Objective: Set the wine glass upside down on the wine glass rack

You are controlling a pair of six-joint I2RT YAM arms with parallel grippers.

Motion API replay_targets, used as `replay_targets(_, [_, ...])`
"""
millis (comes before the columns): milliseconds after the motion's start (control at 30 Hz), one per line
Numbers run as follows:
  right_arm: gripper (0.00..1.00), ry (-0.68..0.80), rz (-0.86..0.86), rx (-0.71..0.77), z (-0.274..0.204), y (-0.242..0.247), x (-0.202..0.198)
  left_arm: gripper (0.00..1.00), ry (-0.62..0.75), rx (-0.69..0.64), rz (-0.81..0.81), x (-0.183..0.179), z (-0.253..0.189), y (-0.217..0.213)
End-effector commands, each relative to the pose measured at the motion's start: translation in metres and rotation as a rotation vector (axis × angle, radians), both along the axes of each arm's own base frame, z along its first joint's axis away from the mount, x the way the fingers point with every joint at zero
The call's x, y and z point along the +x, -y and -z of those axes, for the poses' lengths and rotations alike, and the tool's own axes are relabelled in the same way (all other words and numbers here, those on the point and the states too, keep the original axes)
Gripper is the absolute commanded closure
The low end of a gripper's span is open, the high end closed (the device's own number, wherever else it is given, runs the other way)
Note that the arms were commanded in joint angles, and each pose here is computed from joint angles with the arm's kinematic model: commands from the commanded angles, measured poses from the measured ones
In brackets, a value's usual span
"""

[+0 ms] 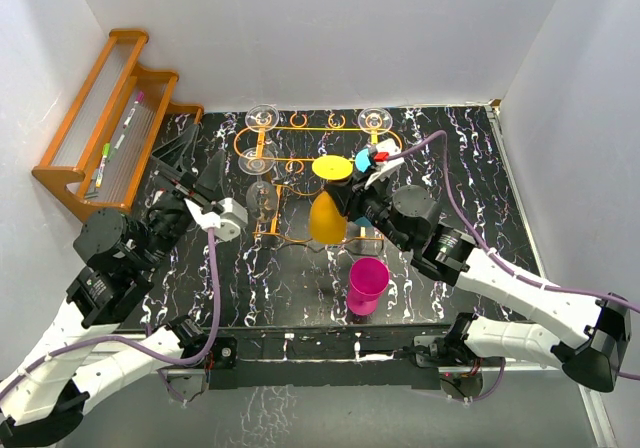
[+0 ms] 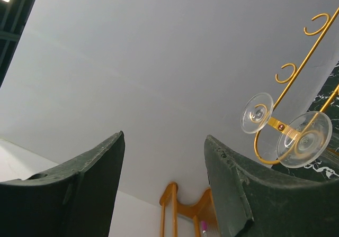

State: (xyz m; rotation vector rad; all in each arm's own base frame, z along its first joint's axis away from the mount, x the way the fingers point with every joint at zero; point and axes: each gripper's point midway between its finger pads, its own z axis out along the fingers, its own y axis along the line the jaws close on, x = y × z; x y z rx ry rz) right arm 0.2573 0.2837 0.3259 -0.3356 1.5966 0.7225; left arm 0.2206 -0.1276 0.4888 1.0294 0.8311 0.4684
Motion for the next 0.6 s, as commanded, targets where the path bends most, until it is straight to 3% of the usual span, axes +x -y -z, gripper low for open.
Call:
replay_targets(0, [0.92, 0.066, 0.052, 0.061, -0.039, 0.008, 0.002, 0.40, 0.009, -0.035, -0.022, 0.001, -0.005, -0.006])
replay_targets(567, [0.92, 0.073, 0.137, 0.013, -0.034, 0.011, 0.004, 0.38, -0.010, -0.008, -0.009, 0.001, 0.009, -0.003])
